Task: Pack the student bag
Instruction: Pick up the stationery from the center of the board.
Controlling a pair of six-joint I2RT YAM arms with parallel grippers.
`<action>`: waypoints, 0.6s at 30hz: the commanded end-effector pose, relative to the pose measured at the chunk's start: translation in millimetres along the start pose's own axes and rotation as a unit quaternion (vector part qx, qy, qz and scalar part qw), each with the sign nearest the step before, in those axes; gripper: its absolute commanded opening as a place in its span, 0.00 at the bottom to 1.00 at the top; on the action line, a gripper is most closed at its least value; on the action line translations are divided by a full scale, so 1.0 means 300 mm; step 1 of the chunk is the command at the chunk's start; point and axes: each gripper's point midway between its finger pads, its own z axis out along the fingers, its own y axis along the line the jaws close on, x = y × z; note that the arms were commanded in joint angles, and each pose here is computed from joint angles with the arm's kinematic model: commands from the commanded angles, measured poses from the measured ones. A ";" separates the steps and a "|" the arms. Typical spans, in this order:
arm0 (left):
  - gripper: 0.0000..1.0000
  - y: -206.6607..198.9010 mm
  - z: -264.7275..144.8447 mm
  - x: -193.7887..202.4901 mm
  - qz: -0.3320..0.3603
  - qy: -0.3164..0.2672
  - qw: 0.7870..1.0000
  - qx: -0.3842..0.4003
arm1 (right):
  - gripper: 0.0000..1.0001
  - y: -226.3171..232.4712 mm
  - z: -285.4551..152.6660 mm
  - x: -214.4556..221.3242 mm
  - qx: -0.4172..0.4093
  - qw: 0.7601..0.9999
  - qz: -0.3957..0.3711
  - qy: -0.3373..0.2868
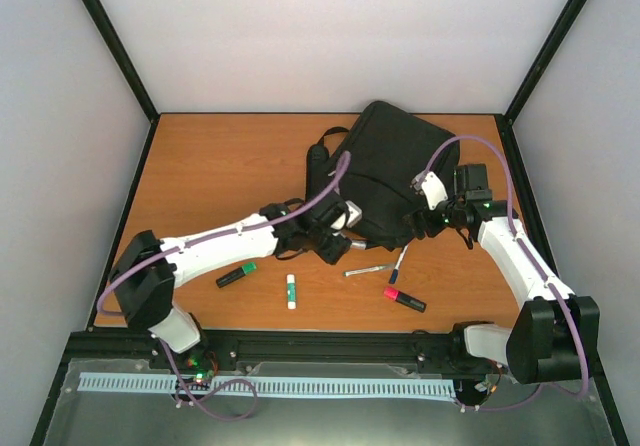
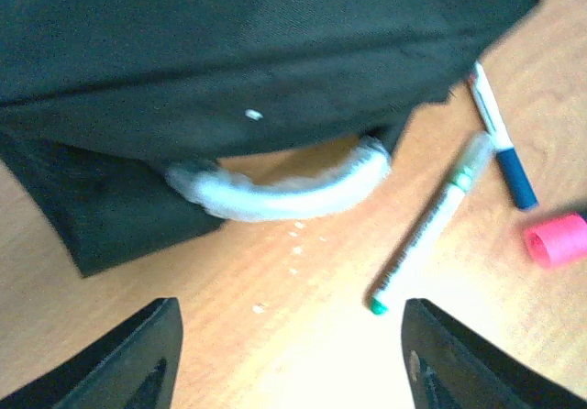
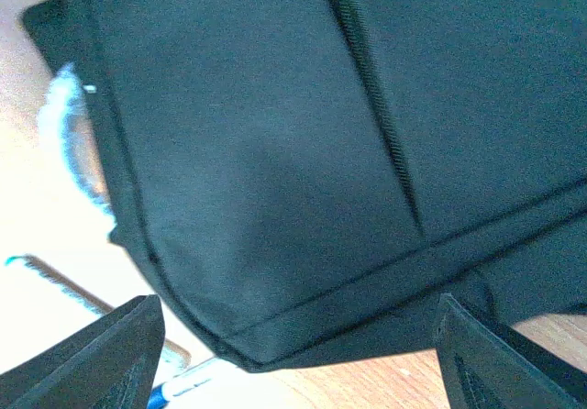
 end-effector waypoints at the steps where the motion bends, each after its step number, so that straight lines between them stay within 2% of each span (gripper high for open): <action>1: 0.57 -0.090 0.076 0.036 0.077 0.034 0.996 0.012 | 0.82 -0.116 -0.019 -0.020 0.091 0.996 0.019 0.001; 3: 0.54 -0.122 0.116 0.045 0.099 0.049 0.994 0.014 | 0.82 -0.139 -0.016 -0.004 0.110 0.994 0.028 0.011; 8: 0.54 -0.192 0.190 0.058 0.161 0.070 0.984 0.010 | 0.80 -0.166 -0.021 0.002 0.124 0.991 0.040 0.019; 14: 0.52 -0.220 0.269 0.063 0.180 0.091 0.979 0.019 | 0.82 -0.244 -0.044 0.007 0.184 0.980 0.065 0.025; 18: 0.47 -0.239 0.314 0.059 0.188 0.097 0.977 0.030 | 0.81 -0.242 -0.019 0.019 0.172 0.982 0.073 0.033</action>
